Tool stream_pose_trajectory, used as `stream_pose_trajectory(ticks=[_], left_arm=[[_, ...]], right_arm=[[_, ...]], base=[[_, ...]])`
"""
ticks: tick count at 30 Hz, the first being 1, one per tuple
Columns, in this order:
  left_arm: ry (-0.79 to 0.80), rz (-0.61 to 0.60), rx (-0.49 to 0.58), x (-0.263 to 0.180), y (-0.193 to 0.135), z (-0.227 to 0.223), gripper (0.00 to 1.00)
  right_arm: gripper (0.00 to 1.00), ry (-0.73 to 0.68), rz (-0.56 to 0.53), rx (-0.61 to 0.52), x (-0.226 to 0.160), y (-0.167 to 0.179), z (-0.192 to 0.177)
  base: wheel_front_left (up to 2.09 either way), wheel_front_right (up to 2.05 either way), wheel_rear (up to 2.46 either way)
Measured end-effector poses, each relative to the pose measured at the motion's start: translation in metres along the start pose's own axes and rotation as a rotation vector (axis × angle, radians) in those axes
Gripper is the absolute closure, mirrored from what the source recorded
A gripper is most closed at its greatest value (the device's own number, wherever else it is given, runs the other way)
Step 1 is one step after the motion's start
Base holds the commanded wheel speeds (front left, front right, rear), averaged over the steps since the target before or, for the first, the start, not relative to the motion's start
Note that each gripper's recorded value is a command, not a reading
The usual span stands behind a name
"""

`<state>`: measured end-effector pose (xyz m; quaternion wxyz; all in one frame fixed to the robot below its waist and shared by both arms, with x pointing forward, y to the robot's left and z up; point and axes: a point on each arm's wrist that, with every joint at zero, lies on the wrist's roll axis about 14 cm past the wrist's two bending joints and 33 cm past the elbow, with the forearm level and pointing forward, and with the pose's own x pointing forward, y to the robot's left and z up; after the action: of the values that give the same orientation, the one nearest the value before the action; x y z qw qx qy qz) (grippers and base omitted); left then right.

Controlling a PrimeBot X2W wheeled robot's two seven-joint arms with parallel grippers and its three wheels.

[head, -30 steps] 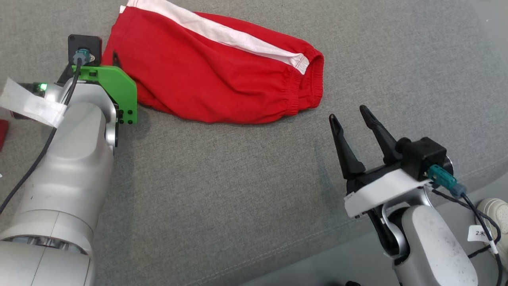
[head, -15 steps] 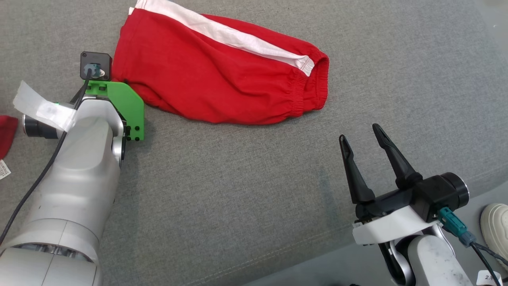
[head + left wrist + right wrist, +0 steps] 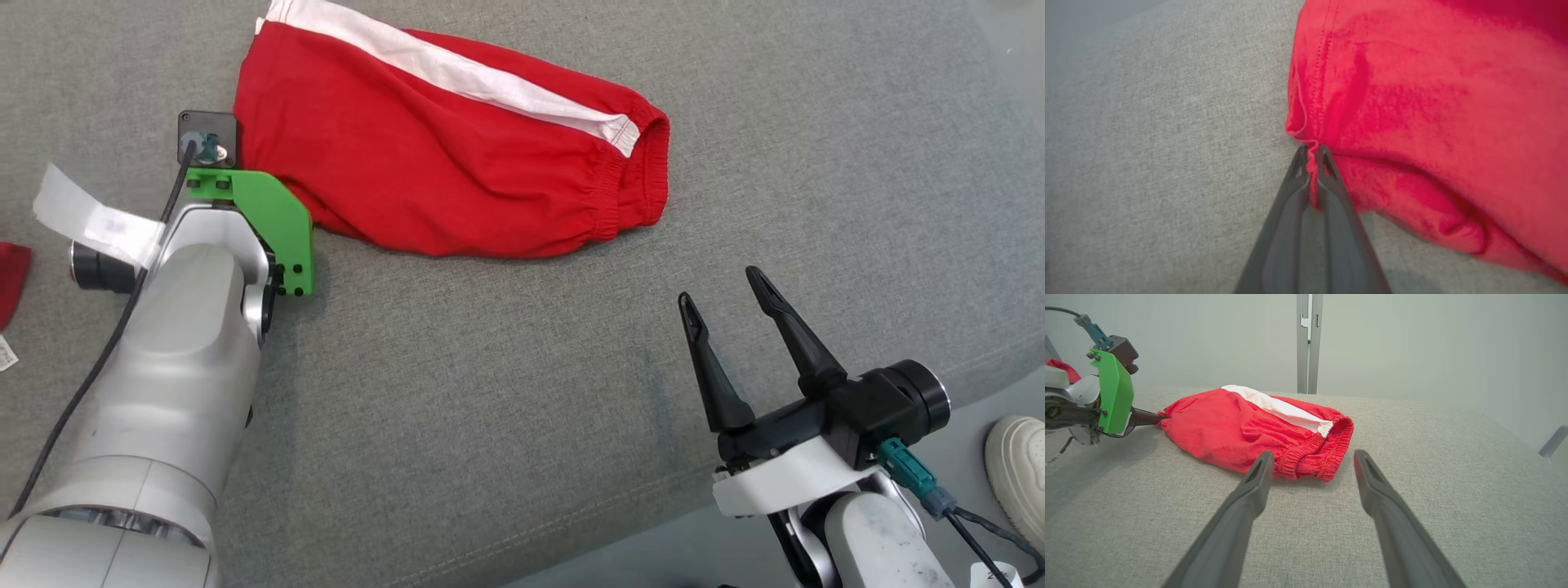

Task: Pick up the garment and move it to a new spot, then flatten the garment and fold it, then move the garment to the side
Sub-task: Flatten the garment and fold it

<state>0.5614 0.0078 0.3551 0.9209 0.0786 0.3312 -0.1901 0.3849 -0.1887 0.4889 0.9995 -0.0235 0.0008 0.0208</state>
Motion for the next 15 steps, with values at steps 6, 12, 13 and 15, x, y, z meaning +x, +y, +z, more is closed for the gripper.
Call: stream_pose_trajectory(ticks=[6, 12, 13, 15], left_arm=[[-0.044, 0.009, -0.038, -0.014, 0.001, -0.004, 1.00], [-0.084, 0.030, -0.090, -0.036, 0.004, -0.018, 1.00], [-0.086, 0.035, -0.103, -0.040, 0.005, -0.021, 1.00], [-0.095, 0.046, -0.120, -0.048, 0.007, -0.028, 1.00]], right_arm=[[0.00, -0.019, 0.026, -0.013, 0.000, 0.008, 0.008], [0.00, -0.030, 0.056, -0.017, -0.003, 0.018, 0.015], [0.00, -0.032, 0.060, -0.017, -0.004, 0.020, 0.016], [0.00, -0.037, 0.069, -0.021, -0.006, 0.023, 0.020]], base=[[0.00, 0.00, 0.00], [0.00, 0.00, 0.00], [0.00, 0.00, 0.00], [0.00, 0.00, 0.00]])
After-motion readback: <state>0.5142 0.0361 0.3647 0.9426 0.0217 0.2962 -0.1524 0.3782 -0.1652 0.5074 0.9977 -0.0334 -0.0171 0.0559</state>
